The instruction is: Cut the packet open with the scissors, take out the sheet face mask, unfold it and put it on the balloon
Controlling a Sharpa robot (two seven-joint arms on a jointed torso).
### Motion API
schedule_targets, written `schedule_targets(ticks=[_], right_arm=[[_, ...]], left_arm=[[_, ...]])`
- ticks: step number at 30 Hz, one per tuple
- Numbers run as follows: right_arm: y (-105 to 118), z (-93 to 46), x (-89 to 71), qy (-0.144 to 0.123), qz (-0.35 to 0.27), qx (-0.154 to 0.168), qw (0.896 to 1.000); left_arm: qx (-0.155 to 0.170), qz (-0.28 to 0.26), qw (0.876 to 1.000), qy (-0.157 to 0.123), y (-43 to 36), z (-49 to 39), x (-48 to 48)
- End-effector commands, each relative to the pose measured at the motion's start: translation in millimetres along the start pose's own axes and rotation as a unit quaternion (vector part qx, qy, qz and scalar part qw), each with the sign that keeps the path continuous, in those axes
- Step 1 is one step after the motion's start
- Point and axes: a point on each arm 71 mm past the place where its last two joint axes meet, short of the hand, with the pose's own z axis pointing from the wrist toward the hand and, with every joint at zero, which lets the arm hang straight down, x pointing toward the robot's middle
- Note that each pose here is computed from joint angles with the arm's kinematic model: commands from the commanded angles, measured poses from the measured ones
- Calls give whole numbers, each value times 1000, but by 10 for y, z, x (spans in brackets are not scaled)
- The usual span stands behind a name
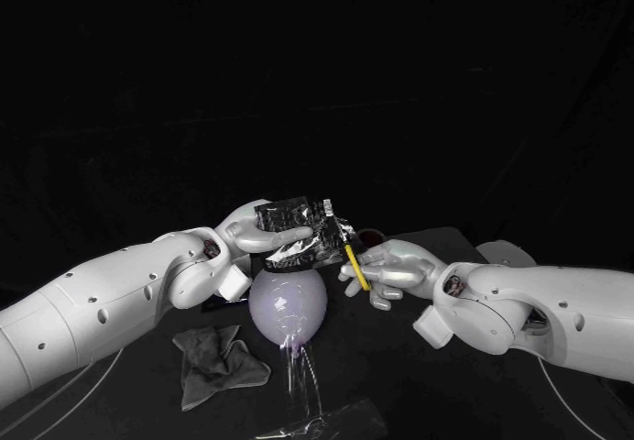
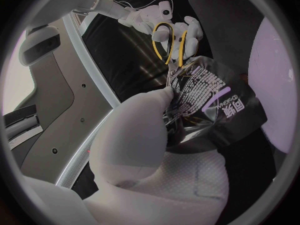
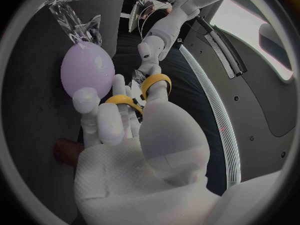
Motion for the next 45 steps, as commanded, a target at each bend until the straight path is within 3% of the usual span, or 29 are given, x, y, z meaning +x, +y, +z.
schedule_targets(ticks=[1,38,45], right_arm=[[40,9,-13,-4,4,-15,1000],[97,74,-21,1,21,-33,999],[155,96,-65,-17,24,-41,999]], left_arm=[[1,-7,1000,21,-7,13,54],[0,-1,1000,30,-14,-23,78],[0,1,999,33,-15,-18,91]])
